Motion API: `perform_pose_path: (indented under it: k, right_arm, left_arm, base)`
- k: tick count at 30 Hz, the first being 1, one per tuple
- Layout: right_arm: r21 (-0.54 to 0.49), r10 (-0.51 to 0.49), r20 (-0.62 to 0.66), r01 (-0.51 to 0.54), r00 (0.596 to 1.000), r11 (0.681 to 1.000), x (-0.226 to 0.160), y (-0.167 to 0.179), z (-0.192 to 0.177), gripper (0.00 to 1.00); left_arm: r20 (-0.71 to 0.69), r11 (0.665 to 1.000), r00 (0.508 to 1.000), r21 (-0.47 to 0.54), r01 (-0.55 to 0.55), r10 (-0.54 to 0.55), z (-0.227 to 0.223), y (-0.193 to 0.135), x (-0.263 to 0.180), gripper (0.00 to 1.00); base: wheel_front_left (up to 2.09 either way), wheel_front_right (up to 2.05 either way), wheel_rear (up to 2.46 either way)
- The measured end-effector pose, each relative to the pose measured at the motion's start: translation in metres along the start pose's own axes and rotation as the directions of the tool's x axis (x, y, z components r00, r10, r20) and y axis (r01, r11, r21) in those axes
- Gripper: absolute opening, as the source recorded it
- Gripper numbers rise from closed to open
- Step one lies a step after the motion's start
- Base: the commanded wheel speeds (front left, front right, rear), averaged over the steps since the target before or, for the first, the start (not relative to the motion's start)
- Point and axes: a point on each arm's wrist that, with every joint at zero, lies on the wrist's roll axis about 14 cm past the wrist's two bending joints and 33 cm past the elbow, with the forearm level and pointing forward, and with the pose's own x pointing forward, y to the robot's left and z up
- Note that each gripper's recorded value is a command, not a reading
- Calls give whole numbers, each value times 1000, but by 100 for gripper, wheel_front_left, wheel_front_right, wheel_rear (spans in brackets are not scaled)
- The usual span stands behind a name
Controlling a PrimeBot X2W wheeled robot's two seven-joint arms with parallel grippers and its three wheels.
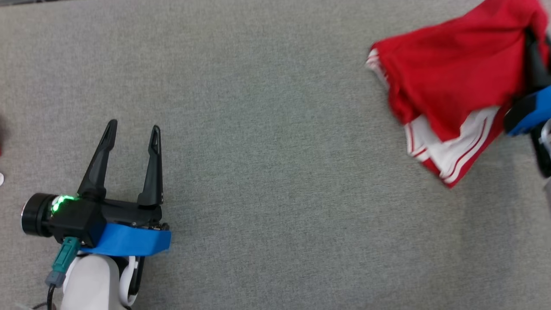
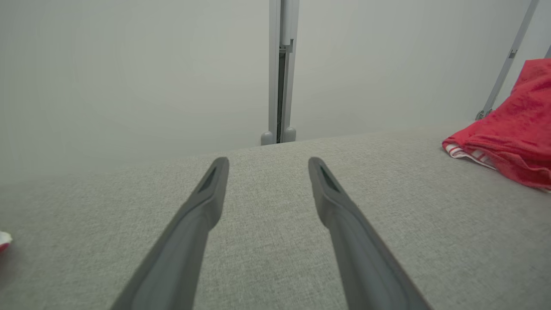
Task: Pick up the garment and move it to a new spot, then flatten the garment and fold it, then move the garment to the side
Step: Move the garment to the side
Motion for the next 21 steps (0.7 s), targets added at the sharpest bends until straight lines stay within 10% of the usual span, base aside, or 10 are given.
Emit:
perform_pose_path:
  k: [18,19,20,21]
  right_arm:
    - [-173,-178,-134,154,975,973,68,-94,-27,0]
    - [-175,-185,-141,160,973,972,68,-96,-30,24]
    - [-176,-190,-140,164,972,971,68,-98,-31,93]
    - [-176,-192,-140,166,971,970,68,-99,-31,100]
  left_arm:
    - [-31,1000,1000,25,-6,7,-37,20,25,100]
    - [-33,1000,999,27,-9,9,-38,21,24,100]
    - [-34,1000,999,28,-11,12,-38,22,24,100]
    - [-32,999,999,30,-13,14,-37,23,23,100]
  base:
    - [0,0,0]
    - [0,0,0]
    - [0,0,0]
    - [0,0,0]
